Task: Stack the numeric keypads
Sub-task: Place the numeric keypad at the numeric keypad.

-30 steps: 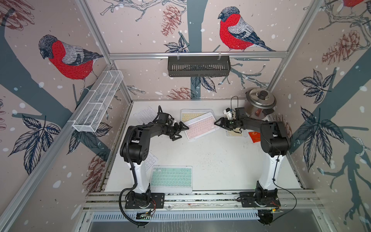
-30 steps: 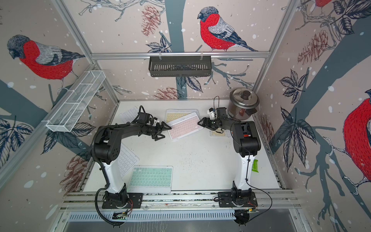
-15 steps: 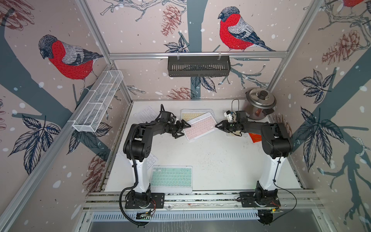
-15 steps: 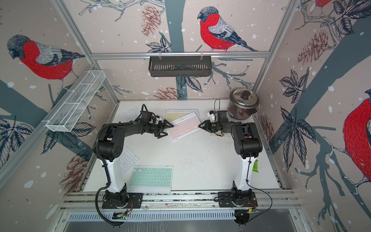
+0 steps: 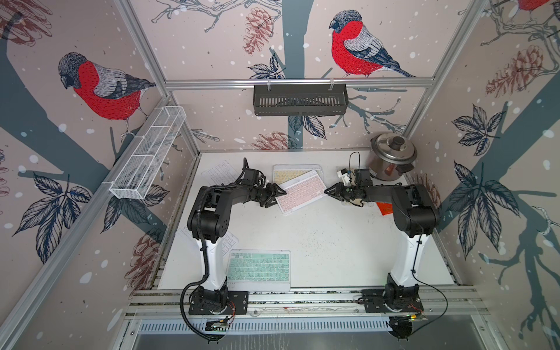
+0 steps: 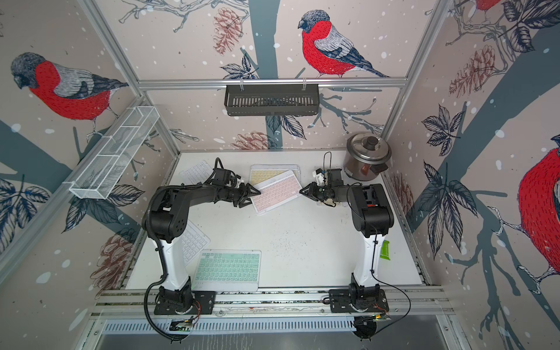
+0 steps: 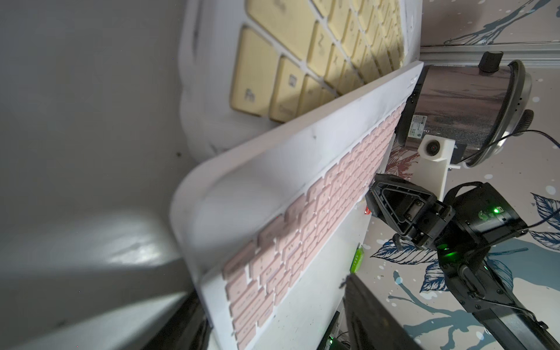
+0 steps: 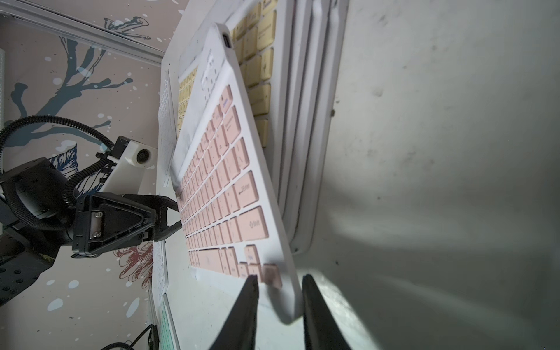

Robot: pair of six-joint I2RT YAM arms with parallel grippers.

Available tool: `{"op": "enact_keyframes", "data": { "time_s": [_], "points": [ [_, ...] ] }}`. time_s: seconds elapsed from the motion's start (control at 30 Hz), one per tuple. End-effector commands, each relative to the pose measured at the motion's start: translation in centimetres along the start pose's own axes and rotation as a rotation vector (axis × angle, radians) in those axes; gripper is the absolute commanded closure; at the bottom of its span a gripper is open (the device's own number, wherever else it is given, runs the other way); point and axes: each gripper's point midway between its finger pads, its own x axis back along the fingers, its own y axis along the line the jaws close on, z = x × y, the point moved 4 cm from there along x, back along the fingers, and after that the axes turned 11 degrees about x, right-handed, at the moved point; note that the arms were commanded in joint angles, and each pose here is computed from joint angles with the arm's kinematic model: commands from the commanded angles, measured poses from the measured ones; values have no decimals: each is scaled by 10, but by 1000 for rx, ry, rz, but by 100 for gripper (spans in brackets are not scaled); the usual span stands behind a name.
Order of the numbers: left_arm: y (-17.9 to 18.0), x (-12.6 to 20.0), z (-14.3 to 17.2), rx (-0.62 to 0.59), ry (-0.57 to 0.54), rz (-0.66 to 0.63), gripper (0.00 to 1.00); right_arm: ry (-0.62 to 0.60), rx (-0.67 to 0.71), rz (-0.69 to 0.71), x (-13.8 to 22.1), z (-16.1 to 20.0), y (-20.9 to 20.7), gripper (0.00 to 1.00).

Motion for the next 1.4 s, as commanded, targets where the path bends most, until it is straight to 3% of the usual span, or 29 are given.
{"op": "enact_keyframes", "data": {
  "time_s": [0.0,0.17,0.3,0.5,0.67,0.9,1.17,1.37],
  "points": [
    [-2,4,0,0,-17,-1,58,-12,-8,-41,-3,0,6,74],
    [-3,9,6,-17,-19,0,88,-10,-23,-47,-4,3,7,77],
    [-7,15,8,-60,-14,-25,100,-17,-28,-56,-1,4,11,77],
    [-28,30,0,-141,42,-24,100,-57,-18,-87,11,-7,27,77],
    [-53,53,-38,-256,22,-56,100,-103,2,-97,24,-24,42,68],
    [-59,39,-84,-322,65,-90,100,-134,7,-101,28,-40,45,64],
    [-75,35,-95,-391,96,-26,100,-138,-20,-97,26,-41,33,55],
    [-60,24,-111,-394,111,-14,100,-133,-41,-96,16,-45,22,52]
  ]
}}
